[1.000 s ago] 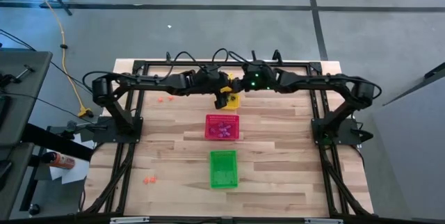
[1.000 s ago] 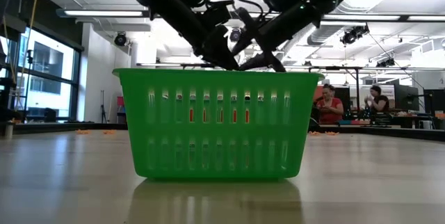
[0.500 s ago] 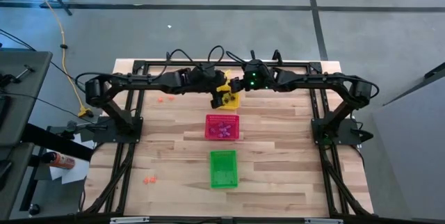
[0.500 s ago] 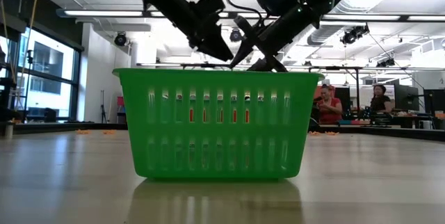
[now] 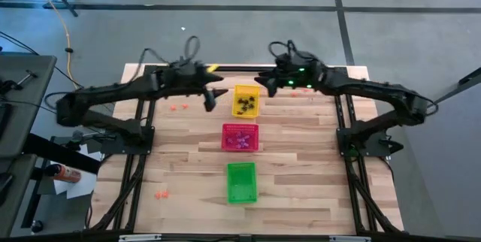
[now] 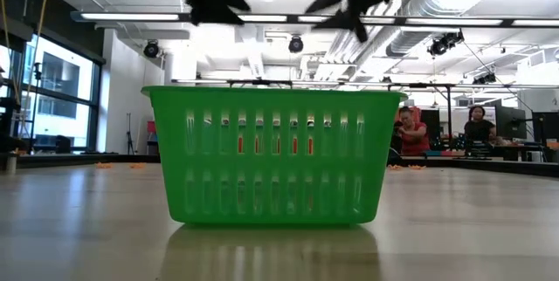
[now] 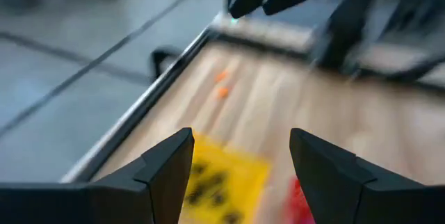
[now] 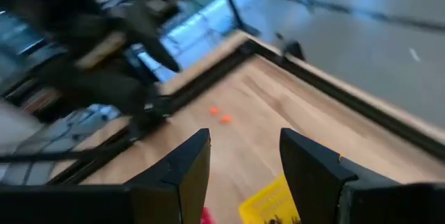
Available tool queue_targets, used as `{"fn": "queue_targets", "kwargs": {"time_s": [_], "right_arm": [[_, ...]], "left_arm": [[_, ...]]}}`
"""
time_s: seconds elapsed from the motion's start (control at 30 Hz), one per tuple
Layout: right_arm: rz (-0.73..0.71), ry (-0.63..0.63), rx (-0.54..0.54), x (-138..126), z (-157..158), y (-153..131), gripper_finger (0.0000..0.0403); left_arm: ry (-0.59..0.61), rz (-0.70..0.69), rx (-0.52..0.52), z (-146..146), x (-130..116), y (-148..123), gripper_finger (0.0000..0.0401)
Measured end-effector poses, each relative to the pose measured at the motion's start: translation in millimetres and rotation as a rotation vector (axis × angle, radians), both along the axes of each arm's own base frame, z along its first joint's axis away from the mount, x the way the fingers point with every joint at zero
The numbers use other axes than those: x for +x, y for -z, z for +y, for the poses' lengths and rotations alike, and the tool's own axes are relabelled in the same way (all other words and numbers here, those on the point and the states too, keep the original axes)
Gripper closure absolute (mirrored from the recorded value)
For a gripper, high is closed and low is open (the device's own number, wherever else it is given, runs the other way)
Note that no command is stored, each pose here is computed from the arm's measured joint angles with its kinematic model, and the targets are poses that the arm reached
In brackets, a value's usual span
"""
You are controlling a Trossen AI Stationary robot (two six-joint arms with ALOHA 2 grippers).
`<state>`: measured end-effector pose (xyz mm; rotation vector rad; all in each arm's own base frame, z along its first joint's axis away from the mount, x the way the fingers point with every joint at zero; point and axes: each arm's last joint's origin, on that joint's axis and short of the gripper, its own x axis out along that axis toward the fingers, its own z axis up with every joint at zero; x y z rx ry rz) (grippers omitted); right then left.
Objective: Sort Halloween decoration
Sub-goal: Put the orange spider toy into the green bin
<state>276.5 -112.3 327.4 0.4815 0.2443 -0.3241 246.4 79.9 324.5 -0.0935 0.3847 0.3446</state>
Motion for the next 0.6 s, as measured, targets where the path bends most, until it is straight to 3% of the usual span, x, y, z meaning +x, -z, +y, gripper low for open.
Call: {"fn": "queue_targets", "kwargs": {"time_s": [0.17, 0.3, 0.6], "right_arm": [[-0.010, -0.127, -0.076, -28.0, 33.9, -26.6, 0.0234], [-0.016, -0.252, -0.097, -39.6, 69.1, -36.7, 0.0234], [0.016, -0.416, -0.341, -37.3, 127.7, -36.6, 0.0234]], "left_arm": [[0.084, -0.334, -0.144, -31.5, -30.5, 6.3, 0.0172], [0.139, -0.433, -0.180, -55.2, -46.5, 14.4, 0.0172], [0.256, -0.448, 0.024, -75.3, -55.6, 8.4, 0.0172]]}}
